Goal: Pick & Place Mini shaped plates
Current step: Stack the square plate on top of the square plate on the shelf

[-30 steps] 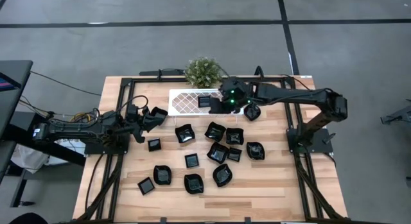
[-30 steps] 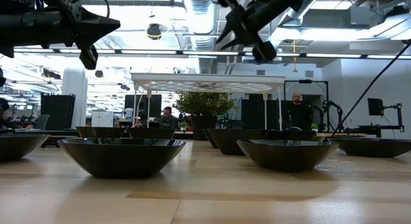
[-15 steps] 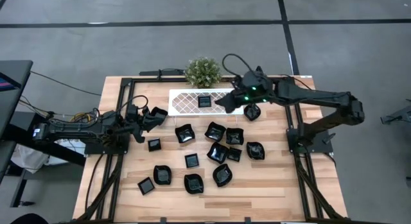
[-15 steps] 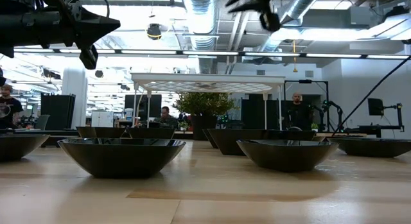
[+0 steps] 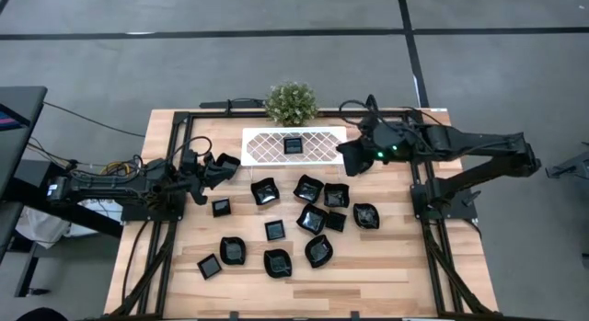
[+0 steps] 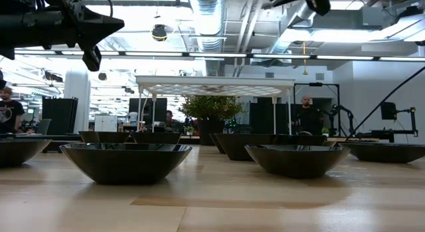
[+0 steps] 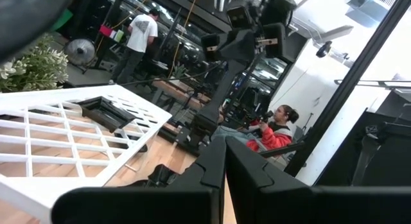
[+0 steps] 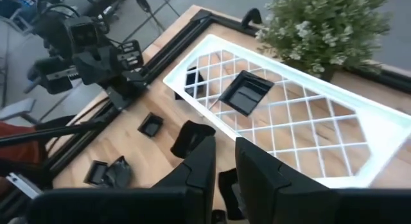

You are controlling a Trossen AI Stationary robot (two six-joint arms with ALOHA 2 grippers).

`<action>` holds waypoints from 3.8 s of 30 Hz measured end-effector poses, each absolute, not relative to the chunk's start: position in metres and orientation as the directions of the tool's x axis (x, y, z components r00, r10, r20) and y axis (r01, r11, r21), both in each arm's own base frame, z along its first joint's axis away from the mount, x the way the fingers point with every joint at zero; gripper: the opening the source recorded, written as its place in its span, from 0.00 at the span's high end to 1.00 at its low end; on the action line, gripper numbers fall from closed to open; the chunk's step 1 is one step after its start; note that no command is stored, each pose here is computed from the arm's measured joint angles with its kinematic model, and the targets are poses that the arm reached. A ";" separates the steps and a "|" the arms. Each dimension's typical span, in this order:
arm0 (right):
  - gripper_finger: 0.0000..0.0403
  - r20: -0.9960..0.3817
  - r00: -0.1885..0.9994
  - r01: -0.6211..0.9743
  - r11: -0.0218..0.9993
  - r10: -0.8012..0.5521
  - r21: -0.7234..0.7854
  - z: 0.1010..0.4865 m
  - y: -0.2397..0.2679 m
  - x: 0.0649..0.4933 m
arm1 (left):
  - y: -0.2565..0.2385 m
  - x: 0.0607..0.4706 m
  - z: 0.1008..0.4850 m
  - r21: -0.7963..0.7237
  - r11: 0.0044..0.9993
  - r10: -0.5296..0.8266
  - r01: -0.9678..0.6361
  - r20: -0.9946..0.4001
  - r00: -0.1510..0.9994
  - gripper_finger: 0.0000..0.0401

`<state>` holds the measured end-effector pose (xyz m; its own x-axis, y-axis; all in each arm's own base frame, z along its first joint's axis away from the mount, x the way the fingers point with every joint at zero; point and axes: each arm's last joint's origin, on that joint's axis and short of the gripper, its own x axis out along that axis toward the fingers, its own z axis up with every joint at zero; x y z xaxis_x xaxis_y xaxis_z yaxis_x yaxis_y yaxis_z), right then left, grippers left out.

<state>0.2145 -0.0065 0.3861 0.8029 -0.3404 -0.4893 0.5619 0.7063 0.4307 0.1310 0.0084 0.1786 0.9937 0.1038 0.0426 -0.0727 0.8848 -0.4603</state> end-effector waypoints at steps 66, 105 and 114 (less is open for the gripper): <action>0.86 -0.977 0.163 0.982 0.116 -0.136 0.148 0.226 0.129 0.275 | 0.008 0.131 0.181 -0.461 0.885 0.104 -0.062 0.066 0.992 0.97; 0.86 -0.957 0.277 0.959 0.079 -0.082 0.271 0.288 0.125 0.219 | 0.008 0.131 0.182 -0.461 0.886 0.103 -0.055 0.081 0.991 0.97; 0.86 -0.937 0.347 0.931 0.140 -0.040 0.339 0.280 0.106 0.236 | 0.008 0.131 0.182 -0.461 0.886 0.104 -0.055 0.081 0.991 0.97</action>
